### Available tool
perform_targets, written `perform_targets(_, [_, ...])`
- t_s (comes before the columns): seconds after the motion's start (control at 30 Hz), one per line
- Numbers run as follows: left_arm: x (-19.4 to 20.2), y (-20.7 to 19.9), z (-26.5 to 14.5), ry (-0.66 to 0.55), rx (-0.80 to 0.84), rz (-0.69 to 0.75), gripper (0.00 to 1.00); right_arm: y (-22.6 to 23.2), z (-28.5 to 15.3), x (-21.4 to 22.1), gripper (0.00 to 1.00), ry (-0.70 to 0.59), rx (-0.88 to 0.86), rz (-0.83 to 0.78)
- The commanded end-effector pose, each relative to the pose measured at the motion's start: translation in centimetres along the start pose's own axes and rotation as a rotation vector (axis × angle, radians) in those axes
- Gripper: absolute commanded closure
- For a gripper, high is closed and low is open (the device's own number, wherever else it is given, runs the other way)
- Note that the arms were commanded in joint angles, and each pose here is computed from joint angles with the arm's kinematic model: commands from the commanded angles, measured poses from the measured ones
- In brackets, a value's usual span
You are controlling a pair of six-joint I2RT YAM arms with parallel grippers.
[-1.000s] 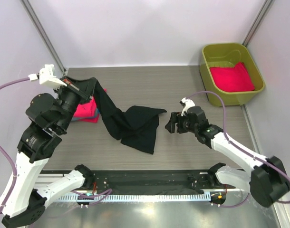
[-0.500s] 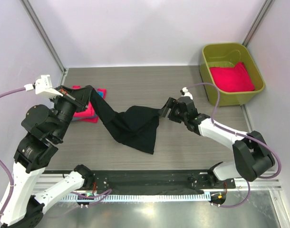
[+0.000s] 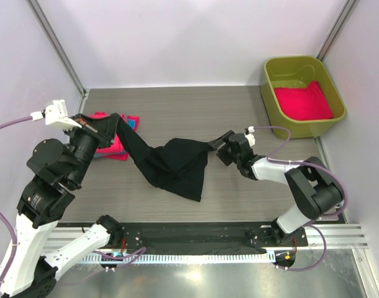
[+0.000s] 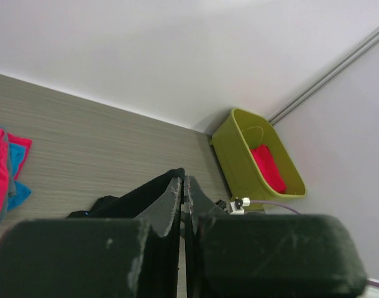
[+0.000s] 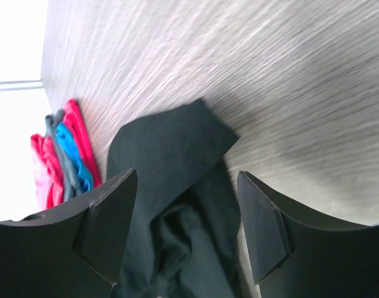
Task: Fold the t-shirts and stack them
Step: Flatten the tshirt out
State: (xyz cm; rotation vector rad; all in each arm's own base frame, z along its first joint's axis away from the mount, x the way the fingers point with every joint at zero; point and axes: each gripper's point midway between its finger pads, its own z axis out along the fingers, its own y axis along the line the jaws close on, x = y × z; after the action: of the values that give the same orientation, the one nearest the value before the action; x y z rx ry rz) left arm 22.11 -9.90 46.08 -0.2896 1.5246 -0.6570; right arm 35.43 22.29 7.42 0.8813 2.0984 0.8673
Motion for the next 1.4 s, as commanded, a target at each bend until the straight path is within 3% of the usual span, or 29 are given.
perform_targets(0.0, [-0.6, 0.0, -0.1, -0.026, -0.001, 0.002, 1.00, 1.6, 1.7, -2.1, 0.29, -0.092, -0.049, 0.071])
perform_targets(0.17, [-0.1, 0.1, -0.1, -0.010, -0.001, 0.007, 1.00, 0.7, 3.7, -2.0, 0.33, -0.091, -0.053, 0.114])
perform_targets(0.27, [-0.3, 0.3, -0.2, -0.018, -0.008, 0.010, 1.00, 0.7, 4.2, -2.1, 0.48, -0.100, -0.063, 0.145])
perform_targets(0.33, [-0.3, 0.4, -0.1, -0.020, -0.014, 0.015, 1.00, 0.3, 4.3, -2.4, 0.62, -0.119, -0.052, 0.152])
perform_targets(0.43, [-0.1, 0.6, 0.0, -0.013, -0.022, 0.022, 1.00, 0.3, 3.5, -3.4, 0.93, -0.173, -0.066, 0.169])
perform_targets(0.47, [-0.1, 0.7, -0.1, -0.014, -0.023, 0.027, 1.00, 0.2, 3.2, -3.7, 0.99, -0.186, -0.065, 0.165])
perform_targets(0.7, [0.7, 2.5, 0.8, -0.016, -0.107, 0.072, 1.00, 2.6, -1.2, -9.2, 0.99, -0.373, -0.045, 0.049])
perform_targets(0.97, [4.4, 3.7, 5.5, 0.067, -0.212, 0.151, 1.00, 11.5, -13.3, -19.5, 0.99, -0.714, -0.073, -0.196])
perform_targets(1.0, [3.7, 3.3, 5.9, 0.057, -0.216, 0.154, 1.00, 14.1, -16.6, -21.2, 0.99, -0.775, -0.123, -0.191])
perform_targets(1.07, [4.0, 3.6, 7.0, 0.084, -0.260, 0.199, 1.00, 15.5, -19.5, -22.3, 0.99, -0.811, -0.120, -0.259])
perform_targets(1.2, [-1.6, 1.7, 6.0, -0.010, -0.260, 0.209, 1.00, 19.7, -27.7, -24.0, 0.99, -0.872, -0.228, -0.315])
perform_targets(1.37, [-10.4, -4.0, 0.1, -0.216, 0.010, 0.097, 1.00, 21.7, -38.8, -23.5, 0.99, -0.924, -0.438, -0.359])
